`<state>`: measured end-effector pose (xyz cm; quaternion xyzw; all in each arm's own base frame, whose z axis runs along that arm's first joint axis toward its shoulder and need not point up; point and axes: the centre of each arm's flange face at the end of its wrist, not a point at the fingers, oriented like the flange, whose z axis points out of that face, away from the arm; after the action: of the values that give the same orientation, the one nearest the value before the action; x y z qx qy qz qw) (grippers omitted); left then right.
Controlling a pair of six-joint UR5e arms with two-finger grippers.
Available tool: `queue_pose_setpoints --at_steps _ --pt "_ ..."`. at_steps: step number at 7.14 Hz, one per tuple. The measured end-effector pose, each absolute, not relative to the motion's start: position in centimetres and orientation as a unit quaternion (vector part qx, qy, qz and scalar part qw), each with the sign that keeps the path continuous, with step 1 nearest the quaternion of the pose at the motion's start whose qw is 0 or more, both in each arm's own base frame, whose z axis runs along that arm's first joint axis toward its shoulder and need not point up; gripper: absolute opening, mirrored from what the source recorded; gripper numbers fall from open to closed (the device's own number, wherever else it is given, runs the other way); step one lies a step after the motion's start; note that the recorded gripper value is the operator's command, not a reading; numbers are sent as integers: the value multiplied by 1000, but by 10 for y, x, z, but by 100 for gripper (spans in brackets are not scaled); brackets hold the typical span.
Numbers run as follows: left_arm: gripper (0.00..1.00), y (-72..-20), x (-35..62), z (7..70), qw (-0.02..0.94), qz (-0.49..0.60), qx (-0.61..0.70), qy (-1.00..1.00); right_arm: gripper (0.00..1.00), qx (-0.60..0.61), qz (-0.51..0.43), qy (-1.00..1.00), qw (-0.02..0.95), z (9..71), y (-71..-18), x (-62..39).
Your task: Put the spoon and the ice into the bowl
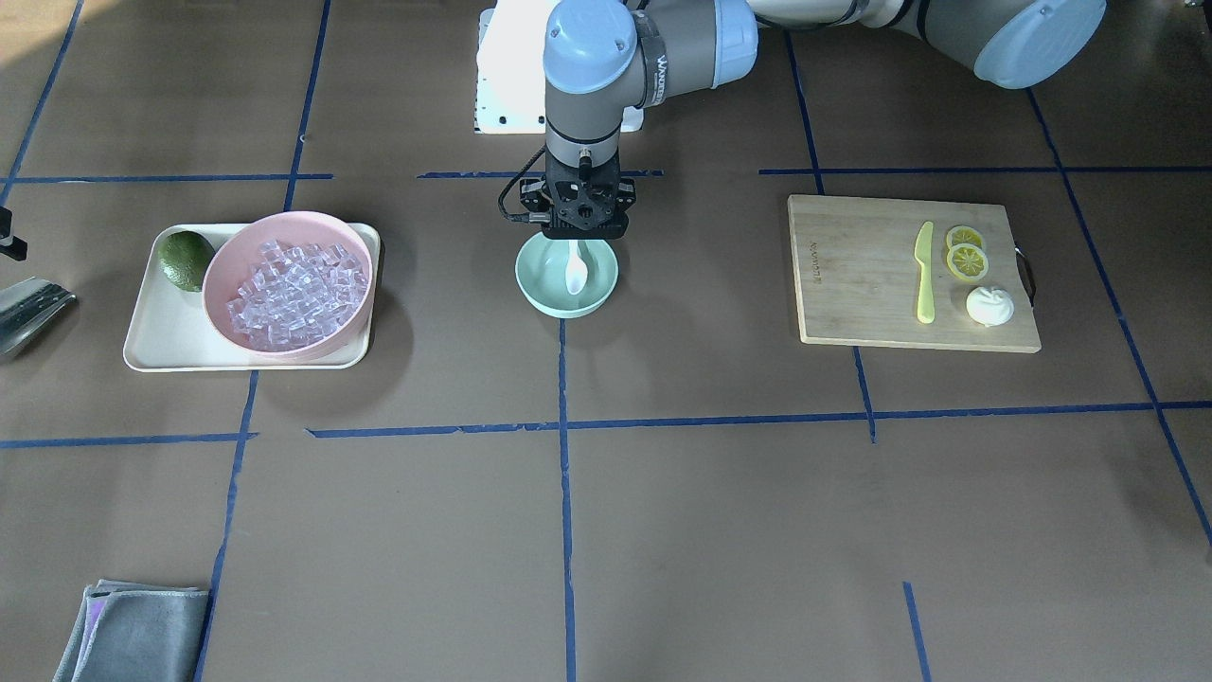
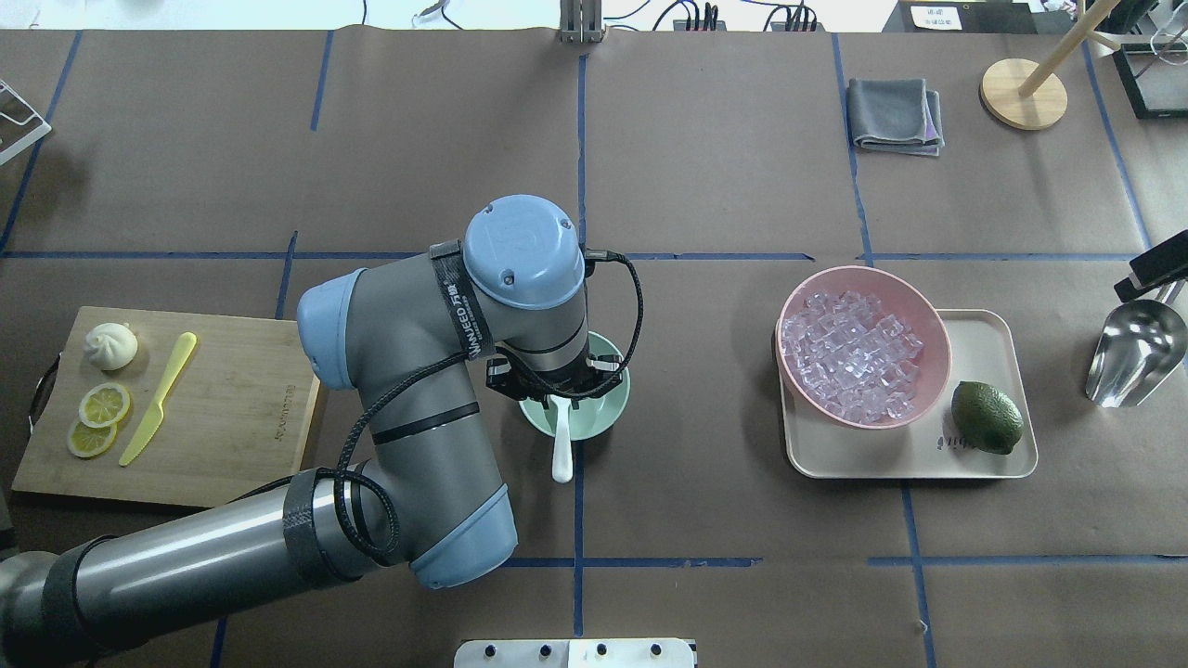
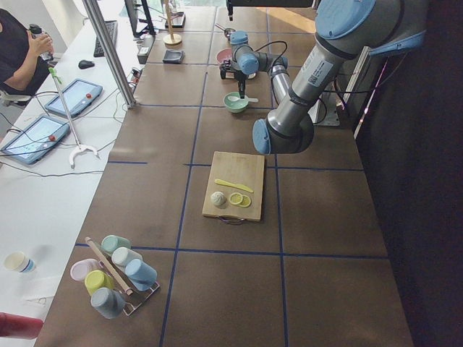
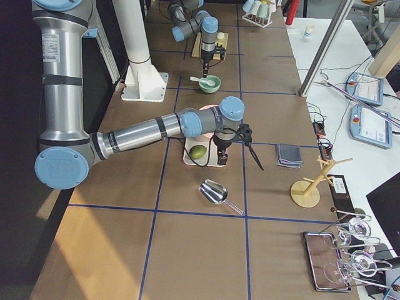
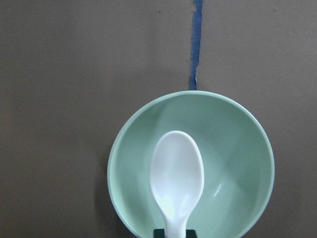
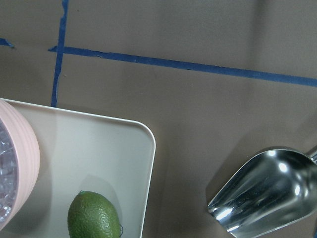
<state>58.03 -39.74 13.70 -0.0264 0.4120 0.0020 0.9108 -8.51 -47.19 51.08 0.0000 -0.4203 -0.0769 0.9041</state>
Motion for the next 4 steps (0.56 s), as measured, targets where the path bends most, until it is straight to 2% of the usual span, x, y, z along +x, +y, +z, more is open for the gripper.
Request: queue_pose_setpoints --at_steps 4 --pt "54 -404 578 125 907 1 -19 421 99 -3 -78 -420 904 509 -472 -91"
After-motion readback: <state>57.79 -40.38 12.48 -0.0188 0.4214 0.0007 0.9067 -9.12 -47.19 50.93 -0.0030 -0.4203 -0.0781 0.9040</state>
